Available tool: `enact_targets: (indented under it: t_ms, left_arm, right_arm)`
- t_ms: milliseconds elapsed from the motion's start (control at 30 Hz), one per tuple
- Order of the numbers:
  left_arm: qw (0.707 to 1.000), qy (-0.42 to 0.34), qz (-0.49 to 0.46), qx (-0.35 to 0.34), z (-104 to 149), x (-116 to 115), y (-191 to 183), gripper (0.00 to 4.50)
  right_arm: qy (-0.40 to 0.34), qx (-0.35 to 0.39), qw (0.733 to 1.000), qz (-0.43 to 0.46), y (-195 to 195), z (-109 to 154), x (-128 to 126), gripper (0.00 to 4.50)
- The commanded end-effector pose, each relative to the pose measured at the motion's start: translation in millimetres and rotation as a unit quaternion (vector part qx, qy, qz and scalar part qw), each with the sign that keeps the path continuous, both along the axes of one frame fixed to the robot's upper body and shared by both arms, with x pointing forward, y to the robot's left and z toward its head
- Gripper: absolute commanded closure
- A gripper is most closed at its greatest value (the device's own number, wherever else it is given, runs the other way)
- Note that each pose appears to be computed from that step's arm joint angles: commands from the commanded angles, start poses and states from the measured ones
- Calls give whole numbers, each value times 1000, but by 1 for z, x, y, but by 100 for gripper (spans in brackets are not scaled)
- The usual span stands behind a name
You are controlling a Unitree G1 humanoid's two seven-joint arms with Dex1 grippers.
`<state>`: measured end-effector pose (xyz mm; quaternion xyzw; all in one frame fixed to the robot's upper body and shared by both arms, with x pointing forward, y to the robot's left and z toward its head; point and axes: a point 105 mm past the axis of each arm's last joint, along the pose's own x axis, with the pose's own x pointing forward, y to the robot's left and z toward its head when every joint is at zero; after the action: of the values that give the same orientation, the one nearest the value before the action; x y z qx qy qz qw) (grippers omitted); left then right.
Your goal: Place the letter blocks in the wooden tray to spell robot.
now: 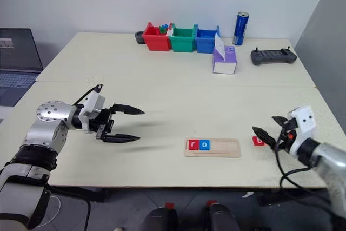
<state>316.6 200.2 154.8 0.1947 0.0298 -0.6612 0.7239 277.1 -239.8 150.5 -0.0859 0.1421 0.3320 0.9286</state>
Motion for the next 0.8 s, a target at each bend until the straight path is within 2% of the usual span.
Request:
enact_targets:
  t_ms: [33, 100, 233, 333, 733, 800]
  left_arm:
    - [1000, -22, -2, -2, 12, -2, 4, 0]
    - [1000, -21, -2, -2, 12, -3, 4, 0]
    - [1000, -19, -3, 1, 14, -10, 8, 0]
    - [1000, -17, -4, 5, 13, -16, 10, 0]
    - [1000, -3, 1, -1, 7, -34, 13, 0]
    - [1000, -4, 4, 1, 9, -34, 15, 0]
  right_arm:
    - [41, -53, 993, 101, -8, -8, 1, 2]
    - [63, -84, 984, 142, -17, -16, 3, 2]
    - [62, -136, 968, 200, -29, -19, 23, 2]
    - [79, -177, 956, 222, -31, -29, 31, 2]
    - [97, -216, 936, 259, -26, -66, 36, 2]
    - [100, -220, 934, 264, -25, -70, 36, 39]
